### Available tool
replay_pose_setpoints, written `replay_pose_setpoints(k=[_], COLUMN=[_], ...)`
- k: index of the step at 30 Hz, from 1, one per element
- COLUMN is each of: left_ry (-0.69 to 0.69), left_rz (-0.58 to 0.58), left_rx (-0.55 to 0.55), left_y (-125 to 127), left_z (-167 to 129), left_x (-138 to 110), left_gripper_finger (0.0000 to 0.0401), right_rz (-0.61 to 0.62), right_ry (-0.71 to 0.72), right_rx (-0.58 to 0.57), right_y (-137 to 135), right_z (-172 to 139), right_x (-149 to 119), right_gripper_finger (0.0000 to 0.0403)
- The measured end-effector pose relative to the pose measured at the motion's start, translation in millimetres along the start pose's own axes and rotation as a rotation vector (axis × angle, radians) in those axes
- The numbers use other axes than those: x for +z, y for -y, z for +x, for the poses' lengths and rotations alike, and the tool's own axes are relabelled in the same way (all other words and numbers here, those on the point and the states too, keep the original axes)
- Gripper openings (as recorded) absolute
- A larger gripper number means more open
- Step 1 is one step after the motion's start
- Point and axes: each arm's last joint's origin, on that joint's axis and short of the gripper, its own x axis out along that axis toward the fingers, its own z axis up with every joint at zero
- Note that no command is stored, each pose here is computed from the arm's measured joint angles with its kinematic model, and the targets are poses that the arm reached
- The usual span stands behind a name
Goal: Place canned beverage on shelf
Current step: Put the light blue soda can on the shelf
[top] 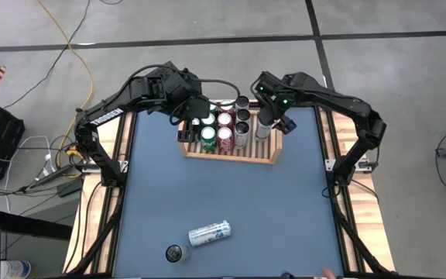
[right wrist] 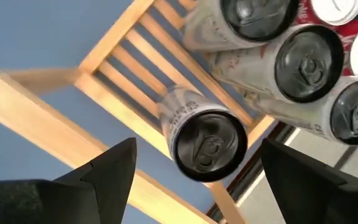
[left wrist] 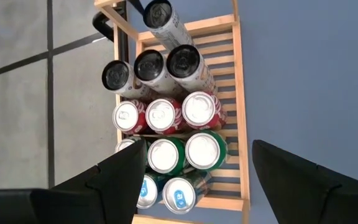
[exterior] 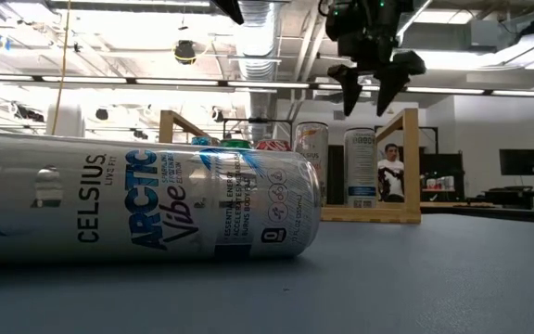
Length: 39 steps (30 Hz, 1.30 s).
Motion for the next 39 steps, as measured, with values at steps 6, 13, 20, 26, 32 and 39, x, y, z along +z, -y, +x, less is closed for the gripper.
replay_pose_setpoints(k=[6,13,20,26,32,39], left_ry=[0.0,0.0,0.0,-0.001,-0.007,-0.008], left_rz=[0.007,0.007,0.007,0.007,0.007,0.007], left_rx=[0.0,0.0,0.0,-0.001,-0.004,-0.004], left_y=[0.0,0.0,0.0,0.1,0.4,0.4], left_z=[0.0,0.0,0.0,0.0,0.0,0.0], left_x=[0.0,0.0,0.0,-0.1,-0.7,-0.7], left_gripper_finger=[0.0279,0.0279,0.0279,0.0279,0.0279,0.0279], right_rz=[-0.098,-0.127,-0.212,-0.217,-0.211,-0.135], right_ry=[-0.046,-0.033,-0.04,-0.034,-0.041,-0.04], right_rx=[-0.008,-0.067,-0.045,-0.059,-0.02,-0.025], right_y=[0.7,6.6,6.2,7.8,4.9,3.0], right_z=[12.7,27.2,37.6,40.0,40.5,40.3], right_x=[-7.2,-12.2,-11.7,-9.2,-11.9,-7.0], right_gripper_finger=[0.0329,0.0329,0.0329,0.0324,0.0278,0.0217])
